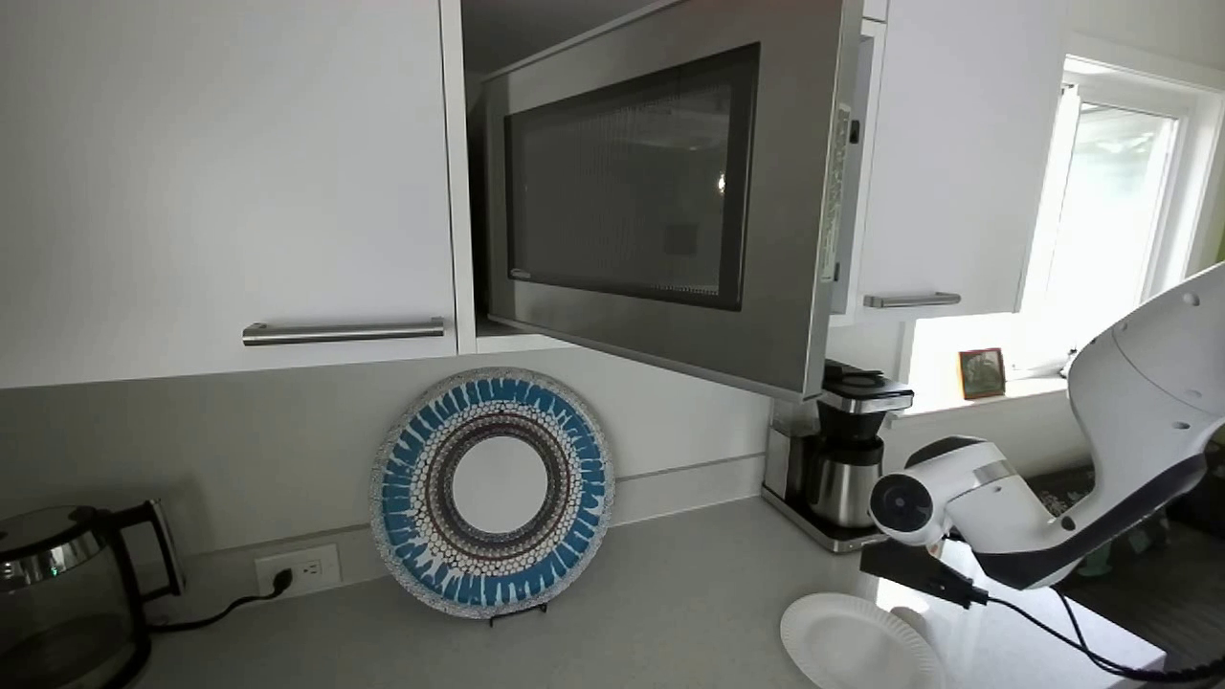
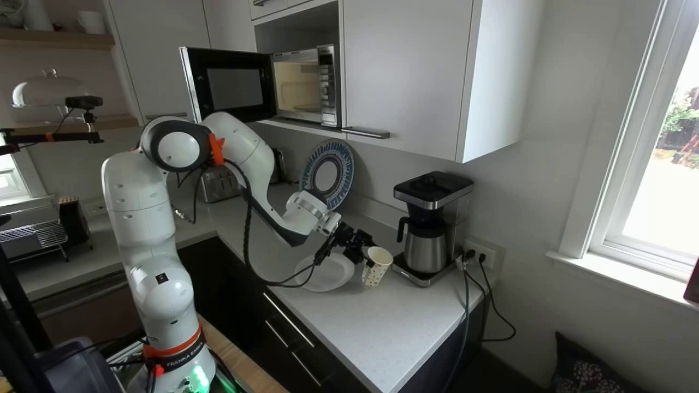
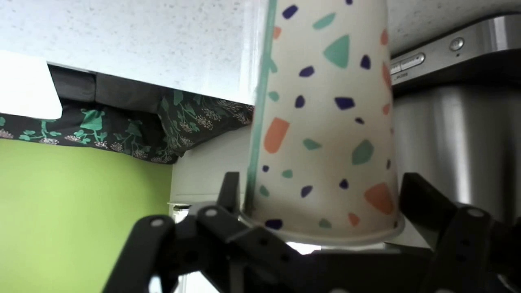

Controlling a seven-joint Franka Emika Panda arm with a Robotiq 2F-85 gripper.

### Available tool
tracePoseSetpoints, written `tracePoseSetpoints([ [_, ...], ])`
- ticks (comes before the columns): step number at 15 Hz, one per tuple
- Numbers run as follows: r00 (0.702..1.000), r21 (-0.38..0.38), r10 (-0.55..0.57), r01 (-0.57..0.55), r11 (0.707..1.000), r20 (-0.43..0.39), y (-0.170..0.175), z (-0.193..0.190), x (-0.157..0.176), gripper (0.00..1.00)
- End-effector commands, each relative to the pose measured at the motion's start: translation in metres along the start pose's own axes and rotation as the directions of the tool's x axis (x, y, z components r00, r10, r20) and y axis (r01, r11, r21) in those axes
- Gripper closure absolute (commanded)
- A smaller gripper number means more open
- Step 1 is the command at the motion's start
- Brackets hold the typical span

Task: Move the cup from the microwave to the counter

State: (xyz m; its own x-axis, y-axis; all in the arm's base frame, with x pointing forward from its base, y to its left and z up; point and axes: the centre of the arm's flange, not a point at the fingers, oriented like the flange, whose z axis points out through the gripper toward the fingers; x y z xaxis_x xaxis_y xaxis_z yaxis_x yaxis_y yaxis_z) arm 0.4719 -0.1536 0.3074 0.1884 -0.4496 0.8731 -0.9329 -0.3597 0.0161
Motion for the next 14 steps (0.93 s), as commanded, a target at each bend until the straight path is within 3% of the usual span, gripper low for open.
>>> tracePoseSetpoints([
  [1, 0.999, -0.014, -0.035, 0.035, 0.999, -0.023, 0.014, -0.025, 0.011, 0.00],
  [6, 0.997, -0.037, -0.066, 0.065, 0.997, -0.042, 0.008, -0.016, 0.002, 0.00],
  [10, 1.000, -0.042, 0.010, -0.012, 0.999, -0.028, -0.003, -0.001, -0.026, 0.00],
  [14, 0.995, -0.094, 0.092, -0.096, 0.991, -0.038, -0.009, 0.015, -0.050, 0.00],
])
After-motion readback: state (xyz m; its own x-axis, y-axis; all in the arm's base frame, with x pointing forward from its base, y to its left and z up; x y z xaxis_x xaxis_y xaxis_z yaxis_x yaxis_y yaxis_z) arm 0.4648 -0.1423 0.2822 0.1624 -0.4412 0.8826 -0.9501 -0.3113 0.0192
